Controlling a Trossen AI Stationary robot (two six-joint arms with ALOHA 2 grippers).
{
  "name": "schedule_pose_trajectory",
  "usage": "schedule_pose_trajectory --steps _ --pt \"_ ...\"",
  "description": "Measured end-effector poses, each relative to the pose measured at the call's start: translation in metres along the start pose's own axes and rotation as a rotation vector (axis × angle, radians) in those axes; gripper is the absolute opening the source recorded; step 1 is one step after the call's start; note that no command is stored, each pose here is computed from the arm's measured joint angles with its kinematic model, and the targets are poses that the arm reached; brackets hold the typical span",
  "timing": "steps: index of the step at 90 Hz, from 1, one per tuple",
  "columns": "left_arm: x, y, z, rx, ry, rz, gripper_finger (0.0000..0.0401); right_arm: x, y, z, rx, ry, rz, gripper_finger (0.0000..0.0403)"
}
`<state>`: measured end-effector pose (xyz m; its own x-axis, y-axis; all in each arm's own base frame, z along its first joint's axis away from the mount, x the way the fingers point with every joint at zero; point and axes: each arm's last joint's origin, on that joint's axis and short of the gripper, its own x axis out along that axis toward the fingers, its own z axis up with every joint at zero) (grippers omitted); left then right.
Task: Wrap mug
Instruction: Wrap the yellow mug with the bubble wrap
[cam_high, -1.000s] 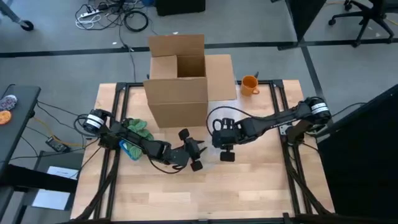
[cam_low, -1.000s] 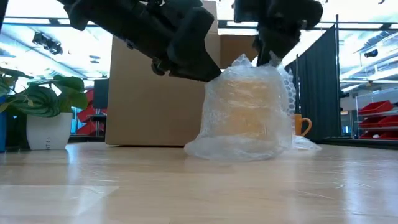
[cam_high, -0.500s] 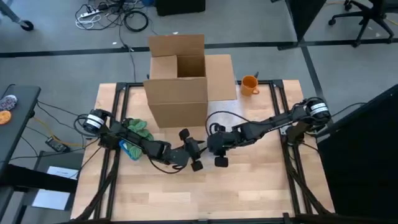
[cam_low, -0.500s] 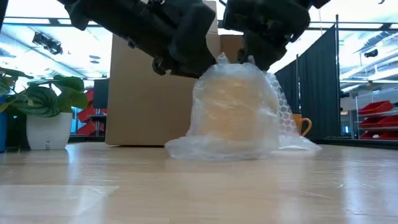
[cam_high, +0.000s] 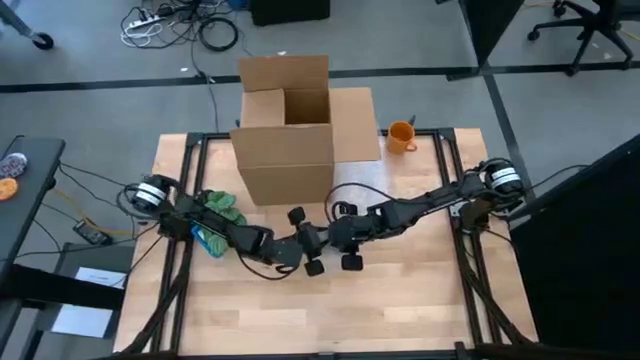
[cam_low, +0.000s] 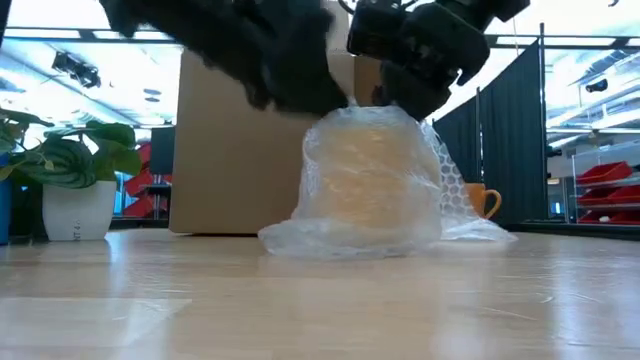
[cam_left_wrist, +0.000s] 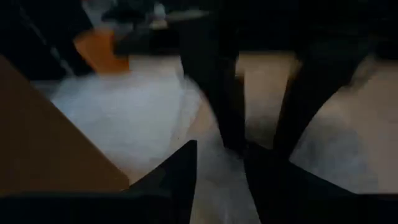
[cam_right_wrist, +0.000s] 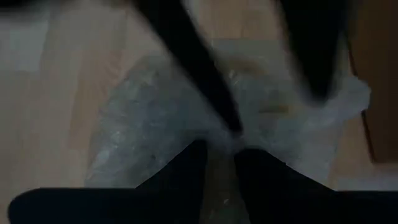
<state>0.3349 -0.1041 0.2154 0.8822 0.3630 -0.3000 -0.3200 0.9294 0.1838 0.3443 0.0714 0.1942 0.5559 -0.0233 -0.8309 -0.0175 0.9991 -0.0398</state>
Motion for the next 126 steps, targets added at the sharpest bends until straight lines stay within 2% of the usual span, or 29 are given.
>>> schedule_pose_trajectory --steps 12,30,37,48,64,79,103,113,126 --pt "-0.029 0.007 0.021 0.017 -0.018 -0.022 0.0117 -0.002 0.000 -0.001 -0.003 0.007 -0.009 0.0072" --pt "-0.048 0.005 0.013 -0.018 0.064 0.024 0.0117 -0.013 0.007 0.010 -0.011 0.000 -0.023 0.0072" --pt "-0.044 -0.003 0.001 -0.053 0.109 0.023 0.0117 -0.018 0.011 0.015 -0.022 -0.005 -0.032 0.0072" --pt "-0.035 -0.017 -0.015 -0.106 0.165 -0.039 0.0117 -0.024 0.012 0.021 -0.026 -0.008 -0.045 0.0072" --pt "-0.015 -0.031 -0.046 -0.098 0.253 -0.044 0.0117 -0.027 0.012 0.023 0.002 -0.007 -0.046 0.0072" --pt "0.002 -0.030 -0.050 -0.121 0.215 -0.028 0.0117 -0.023 0.013 0.022 0.055 0.013 -0.026 0.0072" --pt "0.025 -0.016 -0.051 -0.106 0.176 0.007 0.0117 0.004 0.012 0.010 0.064 0.149 -0.059 0.0072" --pt "0.032 -0.010 -0.052 -0.108 0.169 0.041 0.0117 0.002 0.010 0.006 0.064 0.190 -0.073 0.0072" --pt "0.035 -0.006 -0.051 -0.076 0.161 0.077 0.0117 -0.017 0.008 0.007 0.105 0.167 -0.079 0.0072"
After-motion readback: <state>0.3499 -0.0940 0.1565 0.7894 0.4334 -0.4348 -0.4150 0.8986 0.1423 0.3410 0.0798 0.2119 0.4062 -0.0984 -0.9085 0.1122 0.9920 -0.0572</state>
